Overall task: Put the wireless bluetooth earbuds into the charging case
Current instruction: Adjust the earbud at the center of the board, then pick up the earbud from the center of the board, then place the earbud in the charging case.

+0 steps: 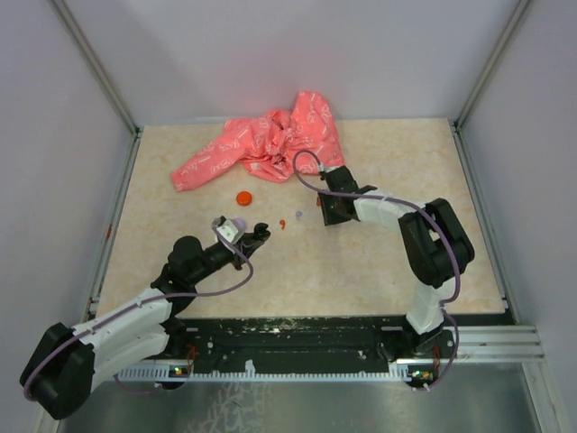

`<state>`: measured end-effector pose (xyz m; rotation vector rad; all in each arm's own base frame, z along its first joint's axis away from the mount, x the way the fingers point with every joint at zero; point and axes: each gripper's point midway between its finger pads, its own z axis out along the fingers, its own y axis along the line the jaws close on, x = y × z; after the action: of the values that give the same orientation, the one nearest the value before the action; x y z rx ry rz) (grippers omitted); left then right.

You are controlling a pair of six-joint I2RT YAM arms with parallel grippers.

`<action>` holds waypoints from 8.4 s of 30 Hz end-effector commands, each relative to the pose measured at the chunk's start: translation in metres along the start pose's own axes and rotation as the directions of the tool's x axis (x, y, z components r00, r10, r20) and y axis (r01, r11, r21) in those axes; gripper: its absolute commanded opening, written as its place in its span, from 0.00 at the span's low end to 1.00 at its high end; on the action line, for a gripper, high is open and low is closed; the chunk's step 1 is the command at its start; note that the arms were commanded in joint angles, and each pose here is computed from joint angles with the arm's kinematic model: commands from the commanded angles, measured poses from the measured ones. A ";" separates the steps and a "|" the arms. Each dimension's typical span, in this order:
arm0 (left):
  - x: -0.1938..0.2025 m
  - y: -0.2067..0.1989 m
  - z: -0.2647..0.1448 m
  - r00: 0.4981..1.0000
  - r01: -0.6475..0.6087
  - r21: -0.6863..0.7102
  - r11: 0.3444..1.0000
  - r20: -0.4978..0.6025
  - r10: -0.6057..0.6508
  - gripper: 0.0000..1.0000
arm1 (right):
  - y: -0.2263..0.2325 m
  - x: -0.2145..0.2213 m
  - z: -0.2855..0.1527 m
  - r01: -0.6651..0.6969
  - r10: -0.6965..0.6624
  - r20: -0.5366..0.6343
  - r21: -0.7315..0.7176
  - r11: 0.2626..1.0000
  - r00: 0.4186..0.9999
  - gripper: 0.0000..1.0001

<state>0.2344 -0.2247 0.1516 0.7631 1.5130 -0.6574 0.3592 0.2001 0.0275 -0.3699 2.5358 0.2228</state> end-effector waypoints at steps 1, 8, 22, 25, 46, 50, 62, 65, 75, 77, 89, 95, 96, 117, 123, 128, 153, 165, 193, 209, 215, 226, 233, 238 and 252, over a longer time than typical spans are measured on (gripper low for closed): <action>-0.006 -0.003 -0.001 1.000 -0.004 0.014 1.000 0.022 0.004 0.01 | 0.017 -0.042 -0.007 0.020 -0.014 0.104 -0.056 0.998 0.994 0.33; -0.006 -0.003 -0.002 1.000 -0.004 0.014 1.000 0.022 0.004 0.01 | 0.041 -0.049 -0.035 0.148 -0.135 0.104 -0.134 0.980 0.985 0.34; -0.007 -0.006 -0.003 0.999 -0.010 0.026 1.000 0.031 0.009 0.01 | 0.017 -0.053 -0.019 0.420 -0.420 0.025 -0.045 0.906 0.907 0.33; -0.007 -0.007 -0.003 0.999 -0.012 0.034 0.999 0.033 0.011 0.01 | 0.019 -0.052 -0.012 0.443 -0.443 0.008 -0.063 0.894 0.896 0.32; -0.008 -0.012 -0.003 0.999 -0.023 0.064 0.998 0.046 0.020 0.01 | 0.011 -0.021 0.010 0.460 -0.472 -0.123 -0.116 0.880 0.873 0.27; -0.009 -0.013 -0.003 0.999 -0.024 0.068 0.997 0.049 0.021 0.01 | 0.010 -0.016 0.008 0.454 -0.469 -0.147 -0.125 0.882 0.871 0.27; -0.009 -0.014 -0.004 0.998 -0.025 0.074 0.997 0.052 0.021 0.01 | 0.013 -0.014 0.008 0.428 -0.445 -0.143 -0.135 0.894 0.884 0.23; -0.010 -0.015 -0.004 0.998 -0.031 0.077 0.997 0.059 0.027 0.01 | 0.016 -0.016 0.008 0.423 -0.441 -0.129 -0.142 0.895 0.888 0.20; -0.014 -0.019 -0.007 0.994 -0.041 0.091 0.995 0.106 0.031 0.00 | 0.038 -0.050 -0.027 0.436 -0.432 0.060 -0.114 0.893 0.900 0.10; -0.013 -0.017 -0.006 0.994 -0.039 0.081 0.996 0.105 0.030 0.00 | 0.046 -0.054 -0.037 0.431 -0.419 0.109 -0.118 0.895 0.901 0.10; -0.036 -0.009 -0.005 0.970 -0.052 0.029 0.998 0.240 0.044 0.00 | 0.099 -0.108 -0.141 0.487 -0.396 0.515 -0.047 0.872 0.760 0.09; -0.060 -0.012 -0.009 0.934 -0.108 0.034 0.994 0.345 0.090 0.00 | 0.132 -0.117 -0.198 0.535 -0.348 0.697 -0.060 0.843 0.627 0.09; -0.064 -0.014 -0.009 0.930 -0.116 0.041 0.992 0.354 0.095 0.01 | 0.137 -0.116 -0.206 0.546 -0.341 0.720 -0.063 0.835 0.604 0.09; -0.130 -0.037 -0.011 0.867 -0.171 0.169 0.971 0.494 0.067 0.00 | 0.204 -0.090 -0.319 0.756 -0.153 0.934 -0.158 0.635 0.324 0.09; -0.146 -0.038 -0.013 0.854 -0.152 0.180 0.972 0.519 0.037 0.00 | 0.213 -0.083 -0.327 0.799 -0.149 0.948 -0.147 0.583 0.283 0.09; -0.155 -0.036 -0.012 0.850 -0.137 0.176 0.975 0.525 0.025 0.00 | 0.219 -0.080 -0.334 0.820 -0.141 0.956 -0.139 0.555 0.257 0.09; -0.171 -0.049 -0.017 0.856 -0.077 0.275 0.958 0.511 -0.078 0.00 | 0.219 -0.083 -0.323 0.825 -0.210 0.951 -0.074 0.560 0.228 0.09; -0.176 -0.043 -0.018 0.851 -0.024 0.255 0.967 0.512 -0.114 0.00 | 0.214 -0.083 -0.317 0.821 -0.243 0.944 -0.047 0.568 0.222 0.09; -0.193 -0.041 -0.024 0.834 0.087 0.276 0.957 0.505 -0.222 0.00 | 0.218 -0.066 -0.304 0.866 -0.299 0.922 -0.069 0.495 0.245 0.16; -0.187 -0.047 -0.024 0.853 -0.033 0.271 0.962 0.509 -0.114 0.00 | 0.220 -0.068 -0.314 0.829 -0.232 0.916 -0.162 0.535 0.328 0.38; -0.185 -0.050 -0.017 0.890 -0.088 0.282 0.956 0.454 -0.052 0.00 | 0.217 -0.076 -0.335 0.768 -0.155 0.896 -0.255 0.588 0.417 0.42; -0.170 -0.042 -0.007 0.919 -0.118 0.243 0.963 0.394 0.013 0.00 | 0.198 -0.085 -0.355 0.617 -0.147 0.765 -0.372 0.693 0.627 0.49; -0.152 -0.038 0.002 0.938 -0.070 0.245 0.967 0.347 -0.020 0.00 | 0.200 -0.074 -0.335 0.500 -0.136 0.622 -0.459 0.734 0.771 0.54; -0.149 -0.036 0.001 0.939 -0.053 0.257 0.965 0.342 -0.040 0.00 | 0.199 -0.070 -0.320 0.467 -0.163 0.556 -0.463 0.753 0.815 0.55; -0.147 -0.038 -0.001 0.942 -0.038 0.279 0.959 0.331 -0.059 0.00 | 0.211 -0.069 -0.319 0.477 -0.172 0.520 -0.538 0.696 0.837 0.54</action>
<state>0.2120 -0.2602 0.2904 0.8071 1.1514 -0.9545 0.1908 0.3346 0.3154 -0.9383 1.9027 0.8733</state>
